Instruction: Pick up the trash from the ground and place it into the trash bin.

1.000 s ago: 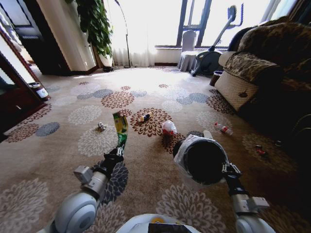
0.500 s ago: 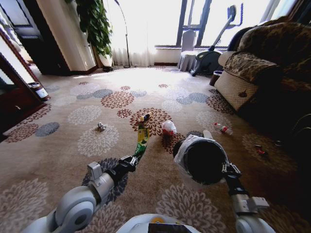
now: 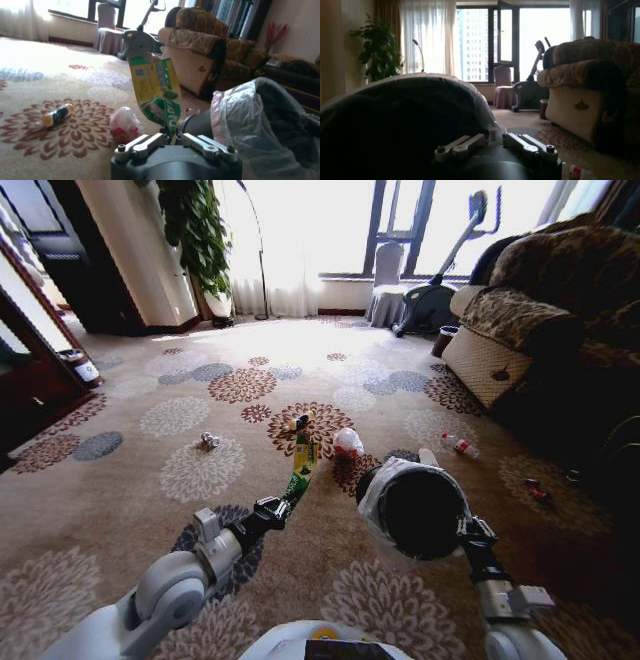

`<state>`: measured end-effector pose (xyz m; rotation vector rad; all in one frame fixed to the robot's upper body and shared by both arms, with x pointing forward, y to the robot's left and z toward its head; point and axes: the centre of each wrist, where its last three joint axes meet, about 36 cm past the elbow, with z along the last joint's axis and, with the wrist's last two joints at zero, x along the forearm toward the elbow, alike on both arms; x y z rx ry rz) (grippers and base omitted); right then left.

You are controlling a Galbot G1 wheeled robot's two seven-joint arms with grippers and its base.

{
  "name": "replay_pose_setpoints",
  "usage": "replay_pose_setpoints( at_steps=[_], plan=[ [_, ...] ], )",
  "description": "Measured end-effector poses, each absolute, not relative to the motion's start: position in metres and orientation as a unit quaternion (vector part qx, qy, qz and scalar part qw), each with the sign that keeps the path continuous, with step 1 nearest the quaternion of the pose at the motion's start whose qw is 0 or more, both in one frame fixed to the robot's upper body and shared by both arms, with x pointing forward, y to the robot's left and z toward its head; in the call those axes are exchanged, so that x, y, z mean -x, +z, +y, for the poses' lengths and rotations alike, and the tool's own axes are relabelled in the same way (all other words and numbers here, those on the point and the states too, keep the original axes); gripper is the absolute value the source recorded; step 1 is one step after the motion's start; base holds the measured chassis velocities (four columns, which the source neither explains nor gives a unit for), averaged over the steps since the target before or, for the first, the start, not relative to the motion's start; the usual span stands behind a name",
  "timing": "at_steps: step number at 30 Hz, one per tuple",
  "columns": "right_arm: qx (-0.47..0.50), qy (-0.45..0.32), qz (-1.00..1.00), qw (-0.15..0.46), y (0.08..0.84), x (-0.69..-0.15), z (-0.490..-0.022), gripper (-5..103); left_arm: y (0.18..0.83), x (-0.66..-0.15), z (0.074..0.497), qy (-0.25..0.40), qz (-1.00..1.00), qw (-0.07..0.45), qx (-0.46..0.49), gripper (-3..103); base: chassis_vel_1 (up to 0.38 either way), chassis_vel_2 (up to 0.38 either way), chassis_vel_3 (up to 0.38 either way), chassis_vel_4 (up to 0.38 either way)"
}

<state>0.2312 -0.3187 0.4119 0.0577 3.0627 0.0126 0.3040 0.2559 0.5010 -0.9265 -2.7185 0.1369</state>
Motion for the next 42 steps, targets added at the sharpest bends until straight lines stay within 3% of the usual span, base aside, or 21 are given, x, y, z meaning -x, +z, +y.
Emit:
replay_pose_setpoints(
  at_steps=[8, 14, 18, 21, 27, 29, 35, 37, 42],
  plan=[
    [-0.019, 0.004, 0.999, 0.039, 0.412, -0.231, -0.319, 0, 0.486, -0.34, 0.261, -0.049, -0.933, 0.107, 0.341, 0, 0.0, 0.0, 0.0, 0.0],
    [-0.019, 0.004, 0.999, 0.039, 0.412, -0.231, -0.319, 0, 0.487, -0.374, 0.25, -0.069, -0.915, 0.089, 0.387, 0, 0.0, 0.0, 0.0, 0.0],
    [-0.019, 0.004, 0.999, 0.039, 0.412, -0.231, -0.319, 0, 0.499, -0.391, 0.225, 0.003, -0.898, 0.091, 0.43, 0, 0.0, 0.0, 0.0, 0.0],
    [-0.019, 0.004, 0.999, 0.039, 0.412, -0.231, -0.319, 0, 0.514, -0.39, 0.189, 0.115, -0.858, 0.133, 0.482, 0, 0.0, 0.0, 0.0, 0.0],
    [-0.019, 0.004, 0.999, 0.039, 0.412, -0.231, -0.319, 0, 0.527, -0.371, 0.16, 0.213, -0.809, 0.195, 0.512, 0, 0.0, 0.0, 0.0, 0.0],
    [-0.019, 0.004, 0.999, 0.039, 0.412, -0.231, -0.319, 0, 0.543, -0.353, 0.151, 0.287, -0.764, 0.236, 0.527, 0, 0.0, 0.0, 0.0, 0.0],
    [-0.019, 0.004, 0.999, 0.039, 0.412, -0.231, -0.319, 0, 0.568, -0.327, 0.145, 0.372, -0.703, 0.286, 0.535, 0, 0.0, 0.0, 0.0, 0.0],
    [-0.019, 0.004, 0.999, 0.039, 0.412, -0.231, -0.319, 0, 0.582, -0.308, 0.14, 0.413, -0.669, 0.325, 0.526, 0, 0.0, 0.0, 0.0, 0.0],
    [-0.019, 0.004, 0.999, 0.039, 0.412, -0.231, -0.319, 0, 0.577, -0.289, 0.139, 0.44, -0.648, 0.378, 0.493, 0, 0.0, 0.0, 0.0, 0.0]
  ],
)
